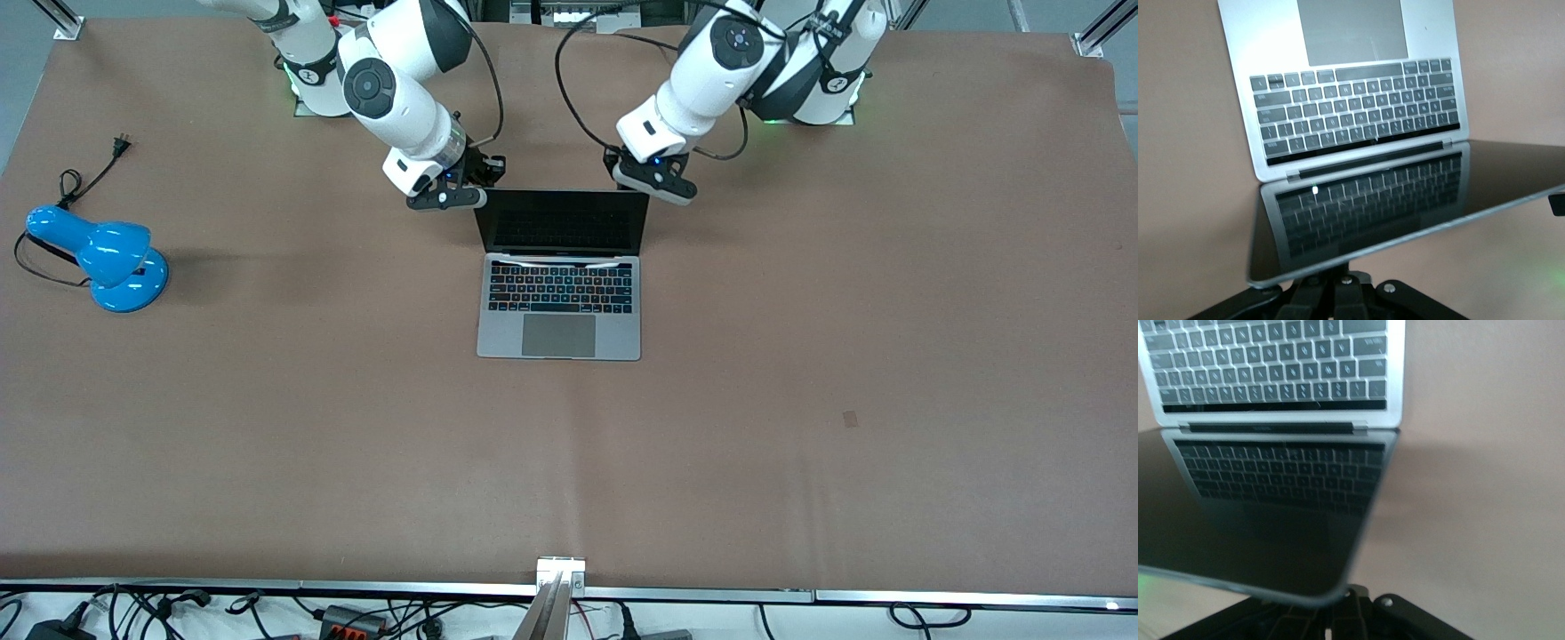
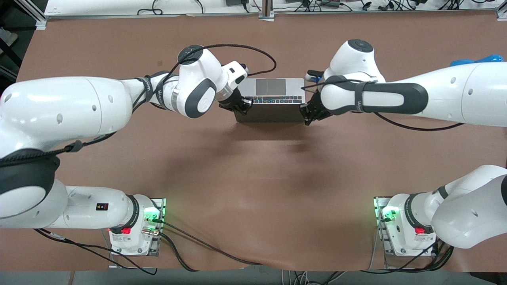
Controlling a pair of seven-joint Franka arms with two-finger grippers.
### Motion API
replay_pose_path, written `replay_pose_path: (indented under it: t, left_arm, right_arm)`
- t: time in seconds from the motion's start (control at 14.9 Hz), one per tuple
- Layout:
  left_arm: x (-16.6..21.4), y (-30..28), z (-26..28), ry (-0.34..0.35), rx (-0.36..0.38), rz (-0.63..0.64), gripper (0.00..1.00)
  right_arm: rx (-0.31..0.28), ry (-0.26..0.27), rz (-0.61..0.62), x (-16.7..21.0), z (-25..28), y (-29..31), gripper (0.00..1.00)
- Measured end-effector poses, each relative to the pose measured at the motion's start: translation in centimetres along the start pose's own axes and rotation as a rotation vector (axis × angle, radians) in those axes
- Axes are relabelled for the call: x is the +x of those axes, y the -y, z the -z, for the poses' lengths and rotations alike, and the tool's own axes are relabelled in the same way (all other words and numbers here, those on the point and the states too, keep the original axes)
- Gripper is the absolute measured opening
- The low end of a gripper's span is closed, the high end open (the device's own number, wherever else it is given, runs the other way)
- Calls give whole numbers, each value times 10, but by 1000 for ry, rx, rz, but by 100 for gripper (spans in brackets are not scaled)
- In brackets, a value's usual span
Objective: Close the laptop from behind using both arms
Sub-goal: 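Lower both grippers behind the screen onto its back edge, then push the screen down with both grippers toward the keyboard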
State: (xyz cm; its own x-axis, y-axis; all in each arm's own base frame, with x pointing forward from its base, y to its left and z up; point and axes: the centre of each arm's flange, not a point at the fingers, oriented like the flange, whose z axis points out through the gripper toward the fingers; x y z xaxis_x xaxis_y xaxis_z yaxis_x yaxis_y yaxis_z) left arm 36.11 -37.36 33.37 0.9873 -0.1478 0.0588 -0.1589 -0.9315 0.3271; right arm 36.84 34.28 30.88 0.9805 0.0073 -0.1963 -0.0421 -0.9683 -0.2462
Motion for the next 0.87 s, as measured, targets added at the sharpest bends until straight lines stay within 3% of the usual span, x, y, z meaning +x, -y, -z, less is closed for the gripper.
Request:
replay_pose_path:
  t: [0.4, 0.87]
  left_arm:
    - [12, 6, -15, -37, -25, -13, 1]
    - [56, 21, -8, -72, -26, -45, 1]
  right_arm:
    - [-5, 6, -7, 22, -13, 12, 1]
    - [8, -11, -31, 56, -15, 19, 1]
